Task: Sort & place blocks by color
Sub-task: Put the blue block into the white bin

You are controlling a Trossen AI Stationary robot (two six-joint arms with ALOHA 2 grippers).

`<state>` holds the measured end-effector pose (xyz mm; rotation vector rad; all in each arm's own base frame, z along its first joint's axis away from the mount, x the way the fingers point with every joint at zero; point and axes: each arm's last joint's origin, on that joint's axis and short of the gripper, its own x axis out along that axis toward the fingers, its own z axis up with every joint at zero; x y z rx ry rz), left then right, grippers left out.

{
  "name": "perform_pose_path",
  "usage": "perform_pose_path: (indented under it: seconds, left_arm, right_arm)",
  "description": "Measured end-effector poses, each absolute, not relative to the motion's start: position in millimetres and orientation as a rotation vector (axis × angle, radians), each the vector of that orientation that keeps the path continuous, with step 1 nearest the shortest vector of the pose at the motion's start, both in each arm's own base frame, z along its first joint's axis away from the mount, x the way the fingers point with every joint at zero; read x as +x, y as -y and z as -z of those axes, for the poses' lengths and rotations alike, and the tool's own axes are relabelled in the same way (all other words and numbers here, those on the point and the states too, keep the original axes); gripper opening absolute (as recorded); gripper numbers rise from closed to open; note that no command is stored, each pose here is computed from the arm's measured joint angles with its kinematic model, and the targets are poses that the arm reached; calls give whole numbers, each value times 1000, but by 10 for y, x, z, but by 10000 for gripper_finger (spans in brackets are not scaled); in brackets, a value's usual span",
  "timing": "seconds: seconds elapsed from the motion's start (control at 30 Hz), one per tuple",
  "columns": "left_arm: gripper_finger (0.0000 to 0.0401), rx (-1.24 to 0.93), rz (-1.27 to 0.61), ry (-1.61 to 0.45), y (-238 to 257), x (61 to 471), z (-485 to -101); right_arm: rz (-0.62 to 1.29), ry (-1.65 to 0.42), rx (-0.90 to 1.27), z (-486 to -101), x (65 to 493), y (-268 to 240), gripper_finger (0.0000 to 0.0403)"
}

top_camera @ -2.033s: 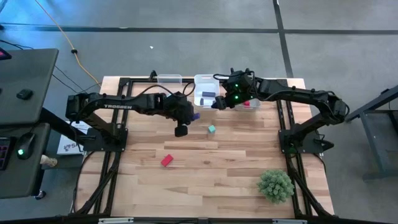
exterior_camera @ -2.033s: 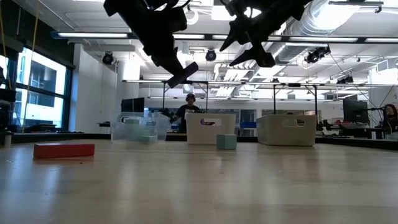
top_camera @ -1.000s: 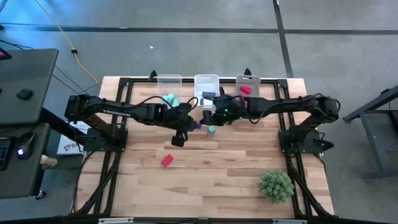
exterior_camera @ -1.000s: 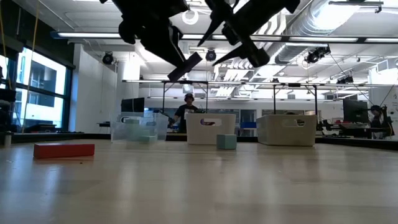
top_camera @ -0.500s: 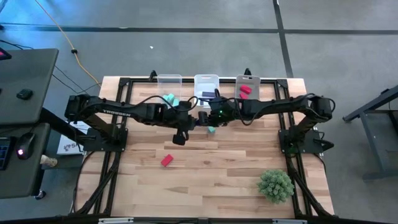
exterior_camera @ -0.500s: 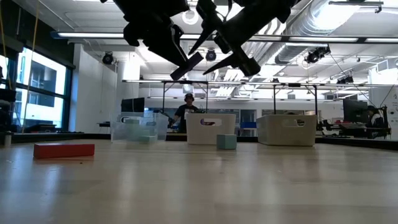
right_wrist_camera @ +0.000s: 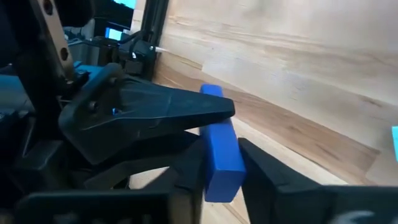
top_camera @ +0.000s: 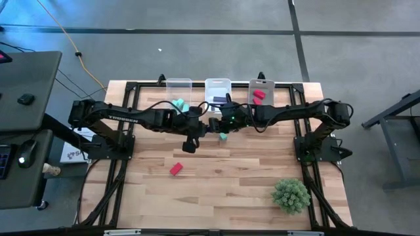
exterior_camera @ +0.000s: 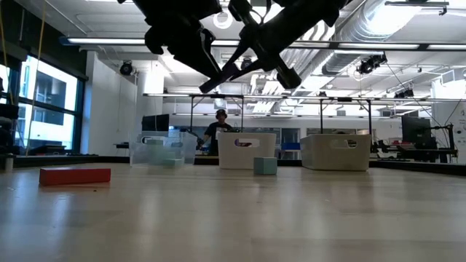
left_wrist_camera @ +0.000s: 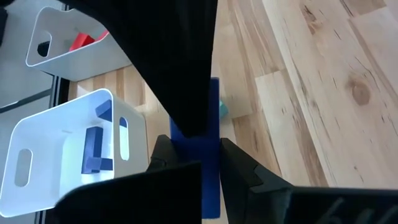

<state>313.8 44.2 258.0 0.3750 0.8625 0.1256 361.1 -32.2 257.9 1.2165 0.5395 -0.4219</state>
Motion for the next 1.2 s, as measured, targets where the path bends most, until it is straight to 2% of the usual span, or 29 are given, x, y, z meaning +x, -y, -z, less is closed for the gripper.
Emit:
perform_pose_path:
  seconds: [0.1, 0.4, 0.77, 0.97, 1.2]
  left_arm:
    - [0, 375, -126, -864, -442, 3137, -2579]
    - [7, 398, -175, -873, -454, 3134, -2582]
    - [91, 398, -178, -878, -457, 3131, -2580]
    - [126, 458, -343, -910, -503, 3112, -2589]
    - [125, 515, -493, -944, -566, 3083, -2599]
  right_arm:
    - [414, -534, 1200, -2587, 3613, 323, 37]
    - [412, -529, 1190, -2591, 3616, 325, 40]
    - [467, -519, 1172, -2572, 3601, 375, 38]
    - [532, -531, 1133, -2540, 3557, 517, 42]
    - [613, -498, 1037, -2535, 3490, 840, 41]
